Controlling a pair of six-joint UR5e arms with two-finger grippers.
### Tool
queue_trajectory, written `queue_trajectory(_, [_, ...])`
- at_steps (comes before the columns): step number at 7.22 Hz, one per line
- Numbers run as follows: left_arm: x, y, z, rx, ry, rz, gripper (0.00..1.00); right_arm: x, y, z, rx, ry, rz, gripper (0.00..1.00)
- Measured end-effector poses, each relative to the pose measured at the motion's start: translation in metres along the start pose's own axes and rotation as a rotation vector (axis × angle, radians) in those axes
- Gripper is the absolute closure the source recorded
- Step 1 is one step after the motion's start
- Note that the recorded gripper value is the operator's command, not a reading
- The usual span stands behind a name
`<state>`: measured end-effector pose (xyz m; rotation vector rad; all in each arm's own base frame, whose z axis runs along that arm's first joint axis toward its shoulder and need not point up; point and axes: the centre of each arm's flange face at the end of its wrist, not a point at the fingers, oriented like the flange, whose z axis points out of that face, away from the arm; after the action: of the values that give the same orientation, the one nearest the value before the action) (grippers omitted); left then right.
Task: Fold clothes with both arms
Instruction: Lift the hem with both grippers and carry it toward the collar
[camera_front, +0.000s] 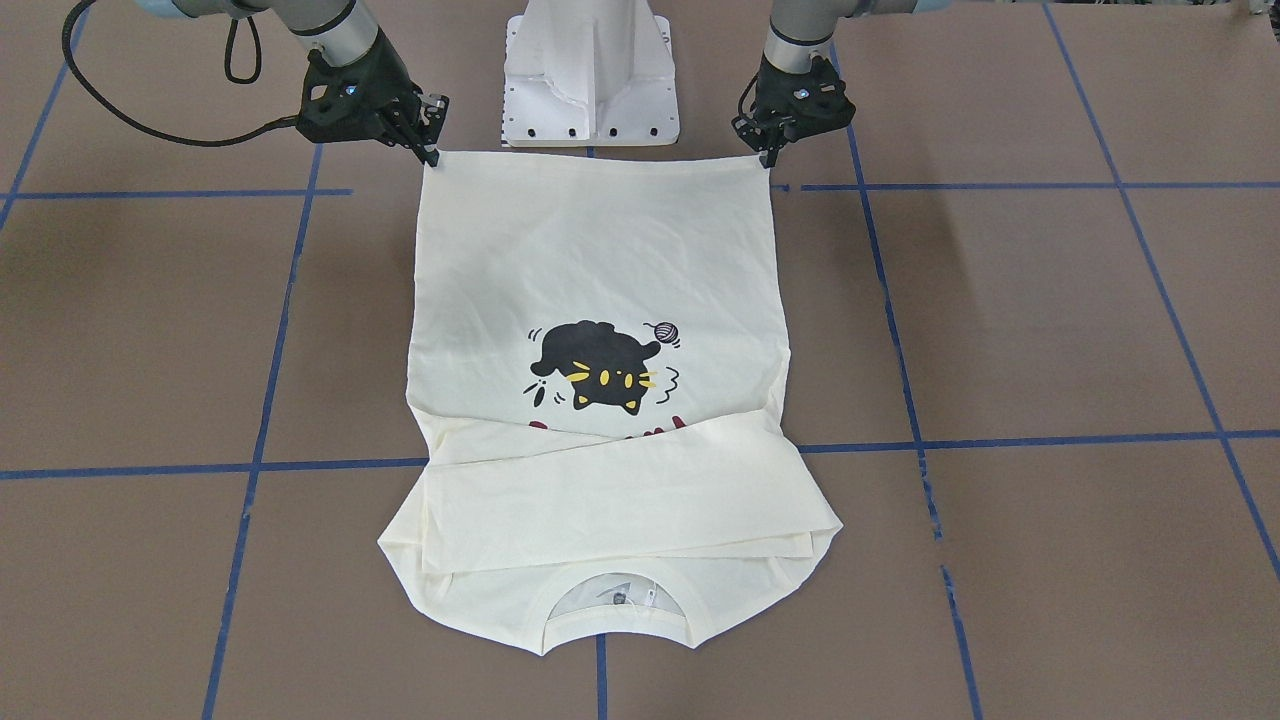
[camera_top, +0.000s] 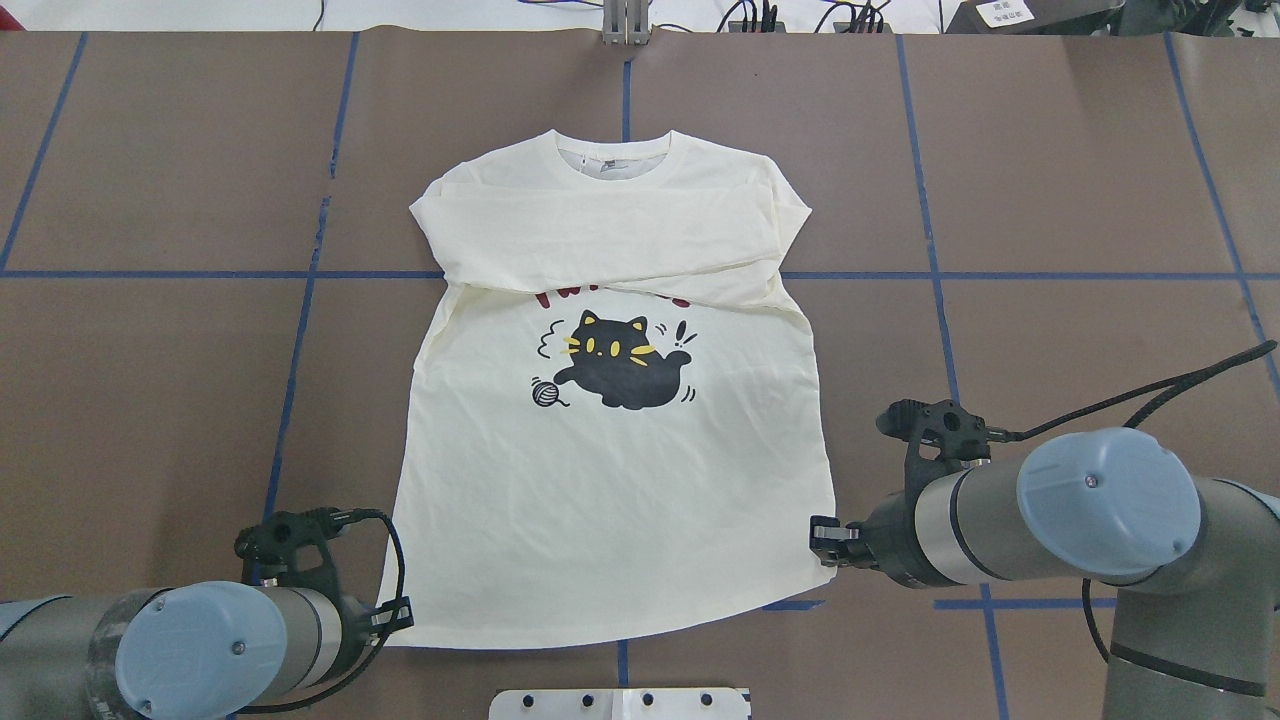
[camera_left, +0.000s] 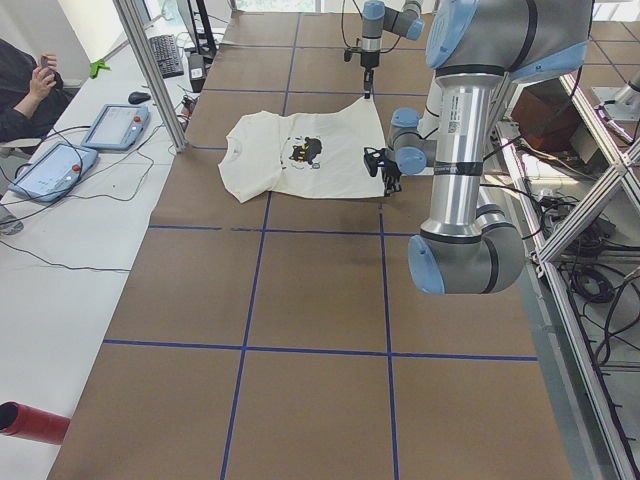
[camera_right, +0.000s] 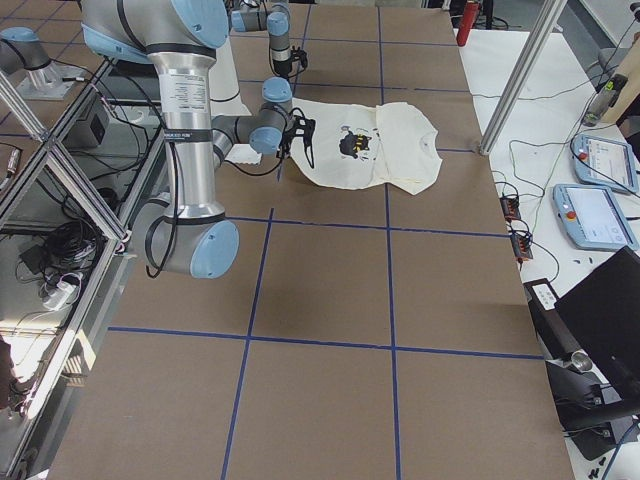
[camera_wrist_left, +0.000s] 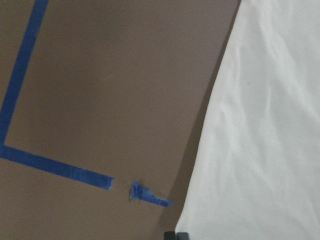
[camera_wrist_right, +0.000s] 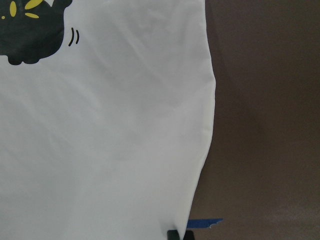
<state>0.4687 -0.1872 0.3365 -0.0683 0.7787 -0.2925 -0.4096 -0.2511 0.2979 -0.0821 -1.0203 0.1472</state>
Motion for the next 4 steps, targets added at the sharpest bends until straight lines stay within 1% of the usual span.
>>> queue_trajectory(2, [0.001, 0.018, -0.016, -0.026, 0.005, 0.033, 1.0, 0.002, 0.003, -0.009, -0.036, -0.008, 0.001, 1.0])
queue_trajectory(3, [0.002, 0.032, -0.026, -0.046, 0.009, 0.068, 1.0, 0.005, 0.01, -0.017, -0.066, -0.013, 0.0, 1.0])
queue_trajectory(4, [0.001, 0.045, -0.039, -0.068, 0.012, 0.104, 1.0, 0.011, 0.021, -0.029, -0.114, -0.018, -0.001, 1.0])
